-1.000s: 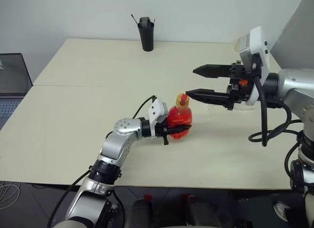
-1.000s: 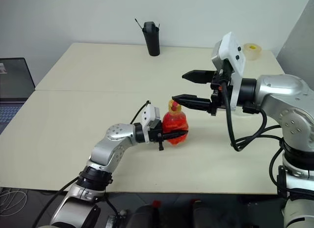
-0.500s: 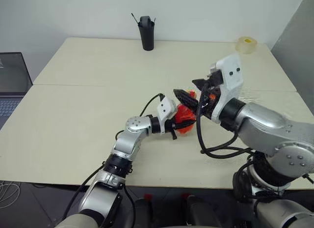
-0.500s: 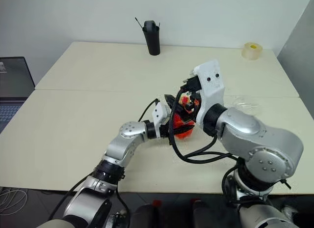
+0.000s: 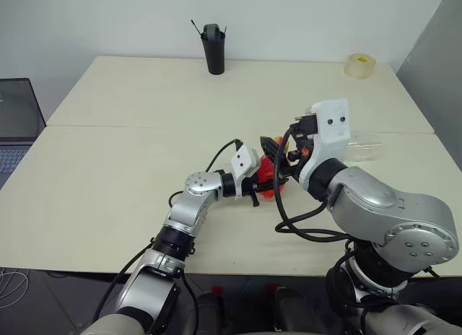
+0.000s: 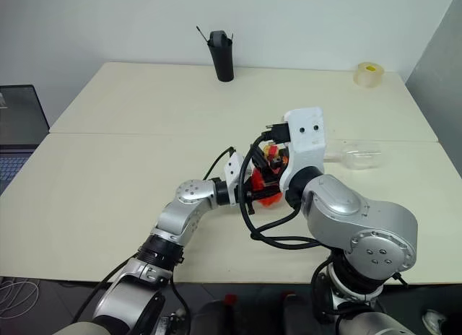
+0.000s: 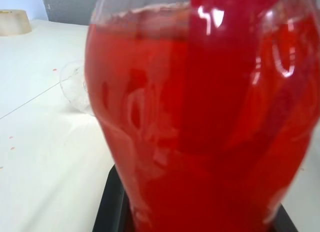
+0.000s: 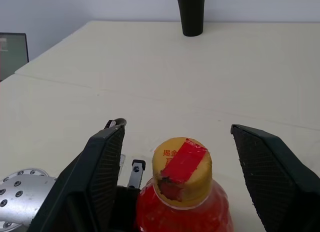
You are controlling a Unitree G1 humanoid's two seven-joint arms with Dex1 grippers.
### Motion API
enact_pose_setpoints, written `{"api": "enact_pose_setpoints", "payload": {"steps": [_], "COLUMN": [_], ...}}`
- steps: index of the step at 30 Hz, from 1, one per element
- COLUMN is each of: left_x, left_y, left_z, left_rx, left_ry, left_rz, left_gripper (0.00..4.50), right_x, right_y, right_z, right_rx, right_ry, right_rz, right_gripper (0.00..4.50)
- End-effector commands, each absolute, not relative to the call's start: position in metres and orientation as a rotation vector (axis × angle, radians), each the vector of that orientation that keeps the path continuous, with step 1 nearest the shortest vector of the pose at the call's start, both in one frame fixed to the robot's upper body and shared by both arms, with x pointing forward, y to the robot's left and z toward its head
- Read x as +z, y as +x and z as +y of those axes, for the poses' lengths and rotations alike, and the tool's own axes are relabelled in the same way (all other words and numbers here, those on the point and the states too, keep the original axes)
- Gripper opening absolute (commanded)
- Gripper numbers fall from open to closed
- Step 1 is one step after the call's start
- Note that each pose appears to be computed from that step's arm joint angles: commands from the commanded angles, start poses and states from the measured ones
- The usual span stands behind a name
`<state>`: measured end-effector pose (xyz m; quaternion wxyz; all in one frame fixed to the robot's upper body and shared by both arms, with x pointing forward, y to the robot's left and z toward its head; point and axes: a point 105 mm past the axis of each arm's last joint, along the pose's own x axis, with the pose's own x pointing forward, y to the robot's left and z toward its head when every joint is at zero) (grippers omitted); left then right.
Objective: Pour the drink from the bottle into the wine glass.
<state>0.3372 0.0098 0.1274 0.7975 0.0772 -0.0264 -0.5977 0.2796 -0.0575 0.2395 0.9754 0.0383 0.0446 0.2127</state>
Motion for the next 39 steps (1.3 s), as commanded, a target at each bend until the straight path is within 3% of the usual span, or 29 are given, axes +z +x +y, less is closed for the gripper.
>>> {"api": "enact_pose_setpoints", "payload": {"steps": [1,4,7,12,13,20,23,27,33,35,39], "left_x": [0.146,0.146,0.146,0.146,0.147,0.149,0.151,0.149,0.150,0.151,0.151], "left_y": [0.335,0.335,0.335,0.336,0.336,0.336,0.334,0.325,0.319,0.315,0.311], "left_z": [0.007,0.008,0.009,0.010,0.010,0.010,0.010,0.004,0.001,0.003,0.005], "left_rx": [-1.297,-1.292,-1.289,-1.283,-1.282,-1.279,-1.290,-1.343,-1.374,-1.381,-1.378], "left_ry": [0.186,0.187,0.187,0.187,0.187,0.186,0.180,0.187,0.180,0.177,0.158], "left_rz": [-0.143,-0.143,-0.142,-0.144,-0.144,-0.150,-0.155,-0.150,-0.141,-0.145,-0.144], "left_gripper": [0.99,0.99,0.99,0.98,0.97,0.95,0.95,0.95,0.93,0.93,0.93], "right_x": [0.240,0.236,0.234,0.236,0.236,0.248,0.271,0.253,0.244,0.244,0.244], "right_y": [0.278,0.280,0.281,0.283,0.283,0.286,0.270,0.263,0.275,0.287,0.286], "right_z": [-0.059,-0.063,-0.065,-0.067,-0.067,-0.074,-0.069,-0.082,-0.093,-0.091,-0.088], "right_rx": [0.422,0.403,0.390,0.395,0.399,0.465,0.745,1.105,1.405,1.415,1.476], "right_ry": [0.080,0.091,0.092,0.079,0.076,-0.015,-0.048,-0.092,-0.273,-0.294,-0.327], "right_rz": [0.090,0.113,0.127,0.128,0.130,0.109,-0.001,0.059,0.090,0.091,0.097], "right_gripper": [3.62,3.62,3.07,1.38,1.24,1.25,1.25,1.25,1.25,1.24,1.24]}}
